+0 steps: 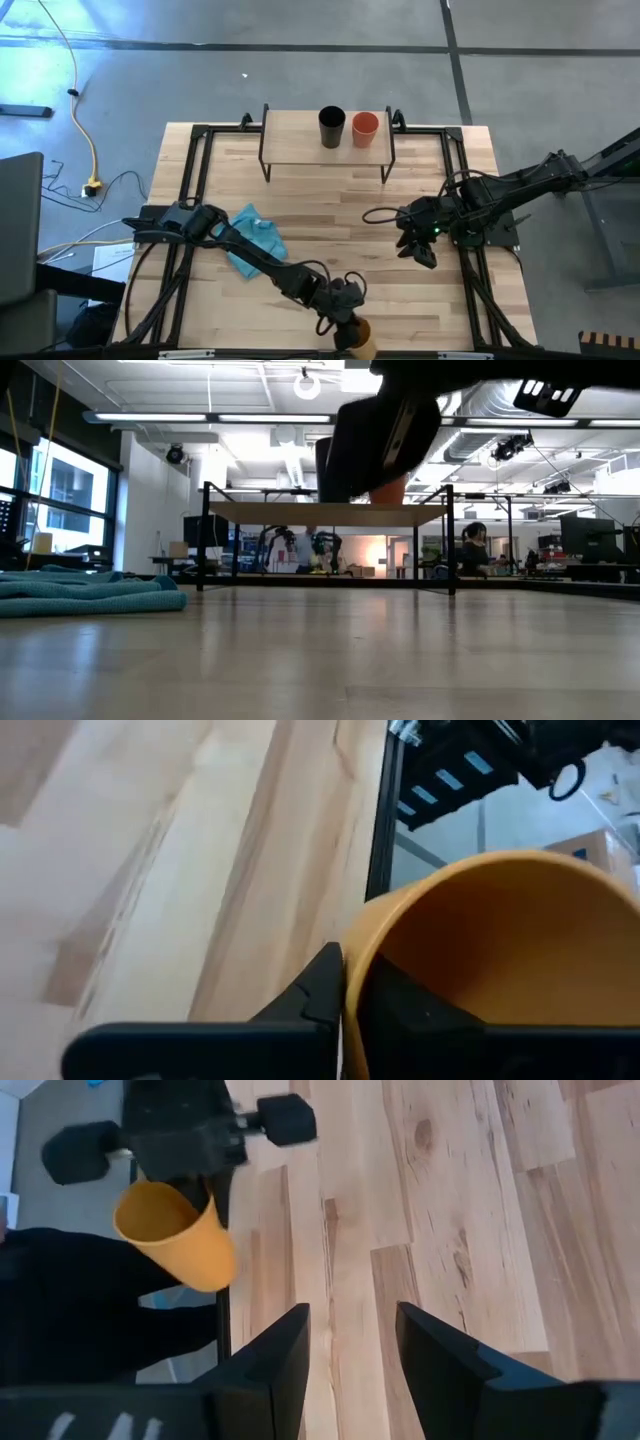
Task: Stack small to large cups/mugs on shelf
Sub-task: Put the yellow cup on the shelf
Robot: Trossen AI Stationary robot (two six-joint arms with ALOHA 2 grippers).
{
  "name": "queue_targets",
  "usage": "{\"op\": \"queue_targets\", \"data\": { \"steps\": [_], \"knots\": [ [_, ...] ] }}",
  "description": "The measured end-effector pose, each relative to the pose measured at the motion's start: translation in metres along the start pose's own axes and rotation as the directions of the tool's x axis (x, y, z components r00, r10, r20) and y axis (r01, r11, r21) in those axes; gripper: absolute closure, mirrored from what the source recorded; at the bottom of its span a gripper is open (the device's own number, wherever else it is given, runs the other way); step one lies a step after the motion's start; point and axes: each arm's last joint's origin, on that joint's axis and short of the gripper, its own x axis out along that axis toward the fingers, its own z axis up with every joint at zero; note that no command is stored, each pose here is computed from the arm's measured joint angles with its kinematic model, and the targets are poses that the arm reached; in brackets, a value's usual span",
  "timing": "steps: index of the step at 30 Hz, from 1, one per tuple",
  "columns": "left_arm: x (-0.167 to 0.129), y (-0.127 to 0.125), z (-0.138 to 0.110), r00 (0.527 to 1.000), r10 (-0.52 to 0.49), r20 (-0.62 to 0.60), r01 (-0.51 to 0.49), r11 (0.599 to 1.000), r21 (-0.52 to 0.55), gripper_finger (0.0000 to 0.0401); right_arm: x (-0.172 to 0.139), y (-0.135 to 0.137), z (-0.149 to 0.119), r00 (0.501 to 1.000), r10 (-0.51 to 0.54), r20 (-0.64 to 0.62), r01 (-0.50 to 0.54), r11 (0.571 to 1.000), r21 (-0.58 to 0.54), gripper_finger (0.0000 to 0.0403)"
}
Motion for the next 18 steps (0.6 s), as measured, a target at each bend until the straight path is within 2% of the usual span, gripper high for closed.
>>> {"op": "queue_targets", "data": {
  "steps": [3, 9, 18],
  "knots": [
    [-0.007, -0.005, 0.01, 0.999, 0.034, 0.006, -0.034, 0.999, 0.023, 0.0395, 0.0, -0.001, -0.002, 1.0, -0.011, -0.017, 0.011, 1.0, 0.002, 0.0261],
    [-0.031, -0.004, 0.04, 0.982, 0.176, -0.067, -0.17, 0.982, 0.086, 0.0398, 0.0, -0.002, -0.003, 0.999, -0.022, -0.034, 0.022, 1.0, 0.006, 0.0261],
    [-0.085, 0.013, 0.083, 0.891, 0.414, -0.187, -0.373, 0.901, 0.219, 0.04, 0.0, -0.002, -0.004, 0.999, -0.023, -0.036, 0.023, 1.0, 0.007, 0.0261]
  ]
}}
